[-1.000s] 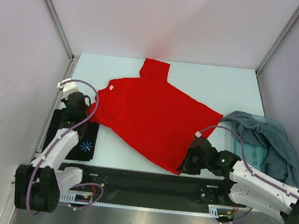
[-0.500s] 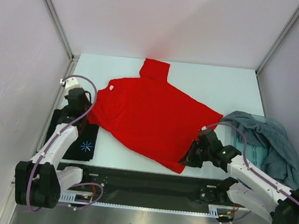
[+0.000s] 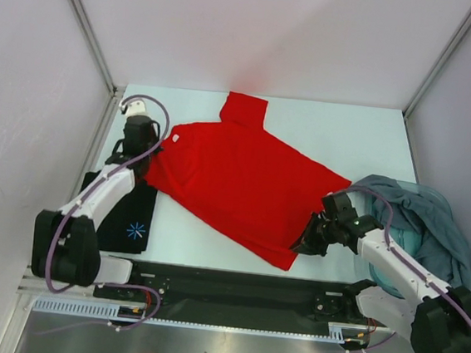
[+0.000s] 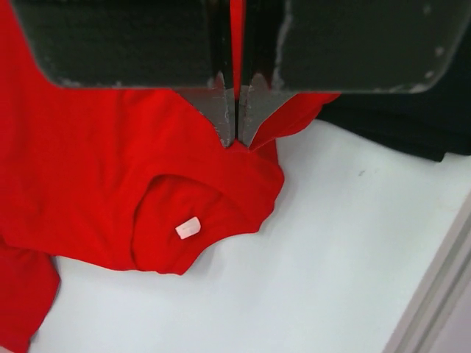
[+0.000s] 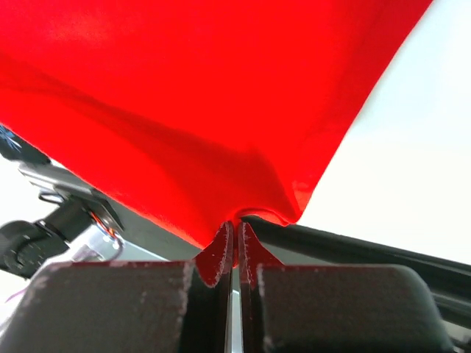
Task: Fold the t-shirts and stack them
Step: Flatten the tshirt out
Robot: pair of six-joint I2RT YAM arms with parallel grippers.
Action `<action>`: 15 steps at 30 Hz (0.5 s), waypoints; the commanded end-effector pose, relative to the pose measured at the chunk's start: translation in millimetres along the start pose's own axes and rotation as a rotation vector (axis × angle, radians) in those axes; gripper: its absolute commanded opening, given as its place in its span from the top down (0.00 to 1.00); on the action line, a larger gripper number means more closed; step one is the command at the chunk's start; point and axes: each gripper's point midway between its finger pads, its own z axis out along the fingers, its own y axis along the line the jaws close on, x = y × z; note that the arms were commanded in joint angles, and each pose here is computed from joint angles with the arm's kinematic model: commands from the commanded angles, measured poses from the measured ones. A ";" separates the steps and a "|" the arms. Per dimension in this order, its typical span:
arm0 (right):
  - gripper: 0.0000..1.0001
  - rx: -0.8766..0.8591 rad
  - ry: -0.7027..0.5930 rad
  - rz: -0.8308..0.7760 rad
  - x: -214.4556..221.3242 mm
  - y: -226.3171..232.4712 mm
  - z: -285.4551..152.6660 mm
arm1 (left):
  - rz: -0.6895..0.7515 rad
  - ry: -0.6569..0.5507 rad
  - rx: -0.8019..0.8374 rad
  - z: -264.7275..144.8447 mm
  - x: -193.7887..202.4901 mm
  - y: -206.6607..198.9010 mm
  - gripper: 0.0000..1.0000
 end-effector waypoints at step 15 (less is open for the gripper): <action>1.00 0.067 0.025 0.033 -50.8 -18.0 0.1 | -0.034 0.018 0.015 41.5 -36.3 -40.7 1.00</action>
